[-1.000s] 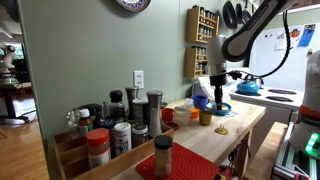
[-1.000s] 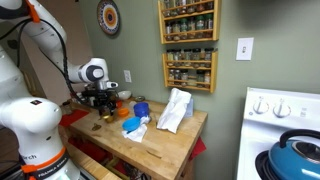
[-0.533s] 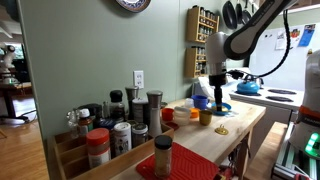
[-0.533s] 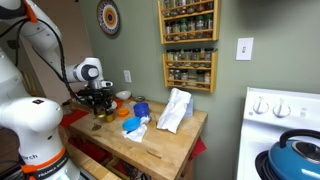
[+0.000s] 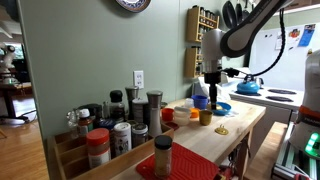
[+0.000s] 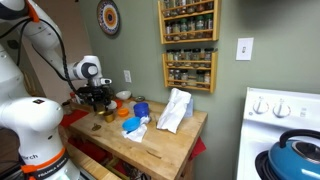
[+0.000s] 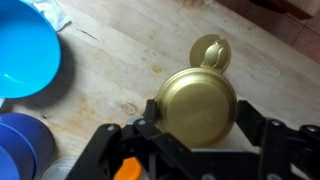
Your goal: Pick up the gold lid from the table and put it on the gold cup
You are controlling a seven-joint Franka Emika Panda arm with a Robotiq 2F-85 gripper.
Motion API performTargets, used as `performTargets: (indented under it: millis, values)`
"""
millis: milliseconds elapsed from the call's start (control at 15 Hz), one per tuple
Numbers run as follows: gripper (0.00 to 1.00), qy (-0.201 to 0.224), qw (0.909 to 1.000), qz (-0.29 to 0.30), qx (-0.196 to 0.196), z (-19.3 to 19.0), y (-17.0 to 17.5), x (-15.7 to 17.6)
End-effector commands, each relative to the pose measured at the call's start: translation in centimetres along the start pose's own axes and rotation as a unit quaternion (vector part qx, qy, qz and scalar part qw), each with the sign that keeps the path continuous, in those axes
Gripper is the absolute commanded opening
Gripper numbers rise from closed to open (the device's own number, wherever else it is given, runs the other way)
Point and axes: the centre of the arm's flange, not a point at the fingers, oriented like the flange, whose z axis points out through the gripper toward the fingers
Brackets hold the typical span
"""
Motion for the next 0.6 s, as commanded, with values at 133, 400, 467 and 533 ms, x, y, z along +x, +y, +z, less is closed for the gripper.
performTargets:
  millis: [133,400,467,533]
  values:
    - [0.55,-0.005,1.0,-0.006,0.003,1.1,-0.6,2.3]
    - [0.55,-0.009,1.0,-0.002,-0.002,1.7,-0.1,3.0]
    - [0.55,-0.009,1.0,0.001,-0.003,1.8,0.1,3.1]
    - [0.55,-0.01,0.9999,0.002,-0.005,2.0,0.2,3.2]
